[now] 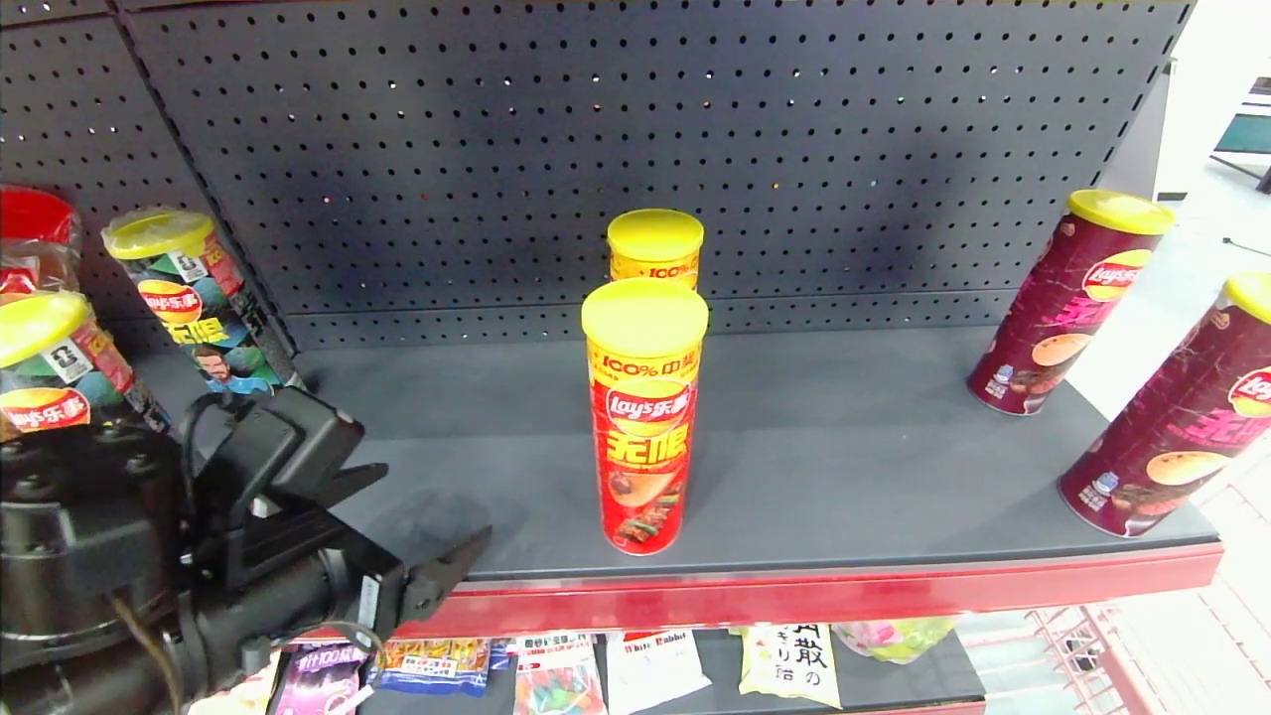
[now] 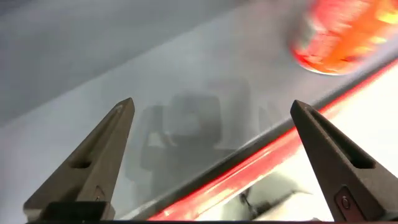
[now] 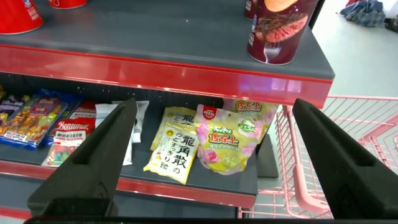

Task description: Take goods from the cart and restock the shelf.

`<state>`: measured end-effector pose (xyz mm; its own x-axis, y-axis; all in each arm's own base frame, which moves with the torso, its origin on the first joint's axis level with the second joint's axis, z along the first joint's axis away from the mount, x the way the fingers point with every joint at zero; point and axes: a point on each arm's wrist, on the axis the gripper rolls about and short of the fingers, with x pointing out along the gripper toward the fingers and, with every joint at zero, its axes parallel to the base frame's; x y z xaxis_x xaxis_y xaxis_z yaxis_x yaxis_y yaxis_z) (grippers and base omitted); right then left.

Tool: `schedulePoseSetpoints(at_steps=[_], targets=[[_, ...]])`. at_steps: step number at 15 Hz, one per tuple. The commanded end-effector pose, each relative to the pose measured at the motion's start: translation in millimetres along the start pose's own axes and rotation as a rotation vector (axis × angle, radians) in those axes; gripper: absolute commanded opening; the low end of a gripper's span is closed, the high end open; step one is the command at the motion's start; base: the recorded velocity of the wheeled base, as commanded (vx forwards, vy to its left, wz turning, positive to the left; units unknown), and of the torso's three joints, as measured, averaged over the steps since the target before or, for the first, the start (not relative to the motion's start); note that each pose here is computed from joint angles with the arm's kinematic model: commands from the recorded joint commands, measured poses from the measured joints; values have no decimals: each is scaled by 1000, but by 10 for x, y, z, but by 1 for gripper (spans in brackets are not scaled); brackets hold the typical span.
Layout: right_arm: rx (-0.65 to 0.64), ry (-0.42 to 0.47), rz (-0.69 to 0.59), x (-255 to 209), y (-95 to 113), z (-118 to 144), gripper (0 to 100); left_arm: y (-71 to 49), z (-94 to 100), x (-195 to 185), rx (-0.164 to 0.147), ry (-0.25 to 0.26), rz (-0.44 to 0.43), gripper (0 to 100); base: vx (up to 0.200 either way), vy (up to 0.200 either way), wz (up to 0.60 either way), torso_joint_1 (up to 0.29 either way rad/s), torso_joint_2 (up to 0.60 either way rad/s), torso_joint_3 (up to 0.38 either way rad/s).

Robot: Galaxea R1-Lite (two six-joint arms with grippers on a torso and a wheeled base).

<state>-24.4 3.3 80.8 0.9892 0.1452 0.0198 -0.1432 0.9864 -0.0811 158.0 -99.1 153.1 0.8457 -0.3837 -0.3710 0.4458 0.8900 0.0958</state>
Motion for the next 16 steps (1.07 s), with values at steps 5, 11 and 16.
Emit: schedulePoseSetpoints(at_steps=[5, 11, 16], targets=[[0, 2, 0, 1, 0, -3, 100, 138, -152, -546, -35, -115, 202, 100, 0, 0, 0, 0, 0, 0], [7, 5, -3, 4, 0, -15, 100, 160, -398, -921, -58, -203, 241, 100, 0, 0, 0, 0, 0, 0], [24, 16, -14, 12, -2, -45, 100, 231, -934, -1481, -100, -287, 335, 100, 0, 0, 0, 0, 0, 0]])
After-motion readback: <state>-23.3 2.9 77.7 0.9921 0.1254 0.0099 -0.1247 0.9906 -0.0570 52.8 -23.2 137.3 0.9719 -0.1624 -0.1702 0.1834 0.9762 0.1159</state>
